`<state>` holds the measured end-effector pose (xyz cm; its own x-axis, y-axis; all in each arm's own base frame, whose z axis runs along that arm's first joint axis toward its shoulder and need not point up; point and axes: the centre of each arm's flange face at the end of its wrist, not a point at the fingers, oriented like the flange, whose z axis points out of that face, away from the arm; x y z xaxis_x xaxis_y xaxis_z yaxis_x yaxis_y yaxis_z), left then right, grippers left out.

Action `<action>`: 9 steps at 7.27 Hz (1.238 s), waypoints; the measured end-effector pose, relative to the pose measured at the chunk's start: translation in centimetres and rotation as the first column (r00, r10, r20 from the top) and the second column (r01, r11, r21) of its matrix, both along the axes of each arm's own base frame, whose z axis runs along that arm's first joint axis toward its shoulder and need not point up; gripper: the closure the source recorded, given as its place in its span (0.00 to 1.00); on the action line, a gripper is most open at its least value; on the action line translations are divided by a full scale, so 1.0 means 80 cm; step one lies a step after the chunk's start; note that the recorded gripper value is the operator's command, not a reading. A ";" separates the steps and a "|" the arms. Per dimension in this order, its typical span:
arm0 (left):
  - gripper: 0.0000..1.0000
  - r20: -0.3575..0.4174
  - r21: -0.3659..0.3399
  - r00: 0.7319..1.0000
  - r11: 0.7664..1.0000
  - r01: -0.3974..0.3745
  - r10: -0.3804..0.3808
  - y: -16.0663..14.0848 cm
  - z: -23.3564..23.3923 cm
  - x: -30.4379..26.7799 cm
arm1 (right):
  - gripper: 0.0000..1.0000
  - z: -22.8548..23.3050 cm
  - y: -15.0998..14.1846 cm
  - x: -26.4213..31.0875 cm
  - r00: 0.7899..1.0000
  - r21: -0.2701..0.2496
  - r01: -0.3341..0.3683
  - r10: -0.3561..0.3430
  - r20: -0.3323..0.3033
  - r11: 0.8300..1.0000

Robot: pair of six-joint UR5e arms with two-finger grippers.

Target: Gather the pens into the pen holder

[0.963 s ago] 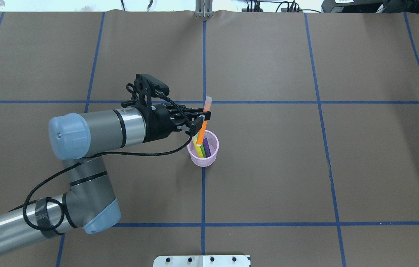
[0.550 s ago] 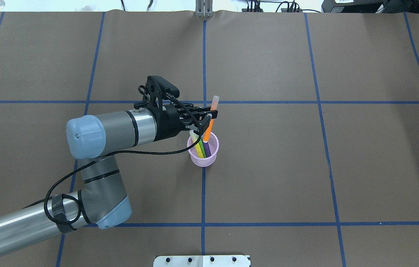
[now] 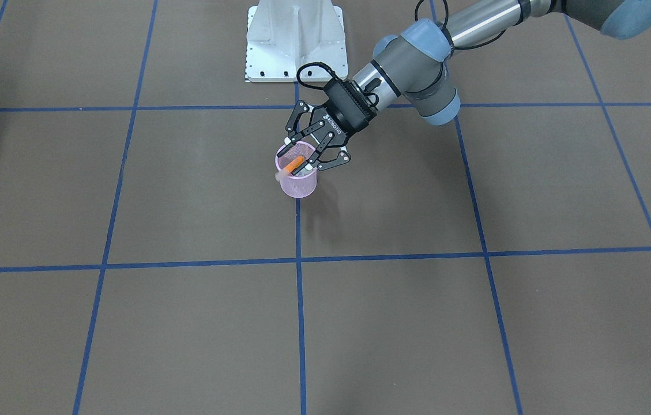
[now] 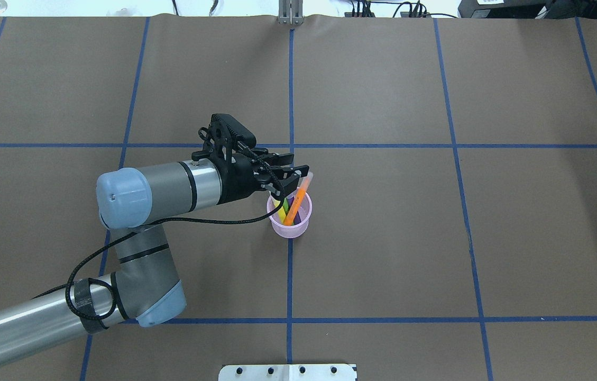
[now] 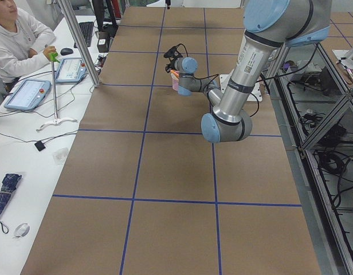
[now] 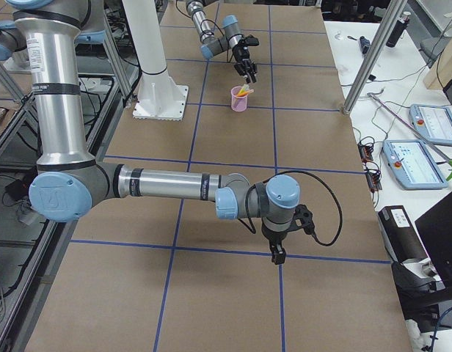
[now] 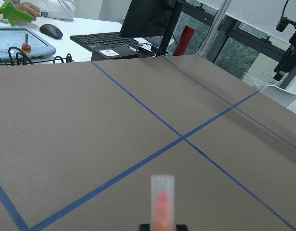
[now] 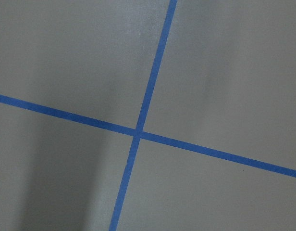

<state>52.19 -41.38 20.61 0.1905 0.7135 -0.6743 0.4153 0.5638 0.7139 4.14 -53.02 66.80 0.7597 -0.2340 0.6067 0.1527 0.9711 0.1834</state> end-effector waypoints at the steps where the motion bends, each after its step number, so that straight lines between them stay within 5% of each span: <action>1: 0.00 -0.001 -0.005 1.000 1.000 0.001 -0.001 0.000 0.003 -0.002 | 0.00 0.004 0.004 0.001 1.000 -0.008 -0.001 0.001 0.000 1.000; 3: 0.00 0.075 -0.043 0.997 0.999 0.000 0.004 -0.018 0.041 -0.025 | 0.00 0.024 0.019 0.013 1.000 -0.041 -0.021 0.021 0.000 0.999; 5: 0.00 0.279 -0.196 0.952 0.978 -0.068 0.122 -0.086 0.086 -0.114 | 0.00 0.061 0.057 0.031 0.999 -0.094 -0.046 0.046 -0.004 0.994; 7: 0.00 0.434 -0.300 0.872 0.949 -0.098 0.227 -0.148 0.164 -0.256 | 0.00 0.080 0.080 0.033 0.999 -0.116 -0.044 0.043 -0.009 0.992; 9: 0.00 0.617 -0.263 0.754 0.962 -0.069 0.223 -0.180 0.284 -0.414 | 0.00 0.084 0.084 0.033 0.999 -0.126 -0.048 0.047 -0.009 0.991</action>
<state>19.09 -55.78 43.31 0.5346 0.6238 -0.5702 -0.1916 0.7466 0.6370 6.81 -46.29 73.49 0.7718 -0.1199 0.6245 0.1068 0.9926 0.0586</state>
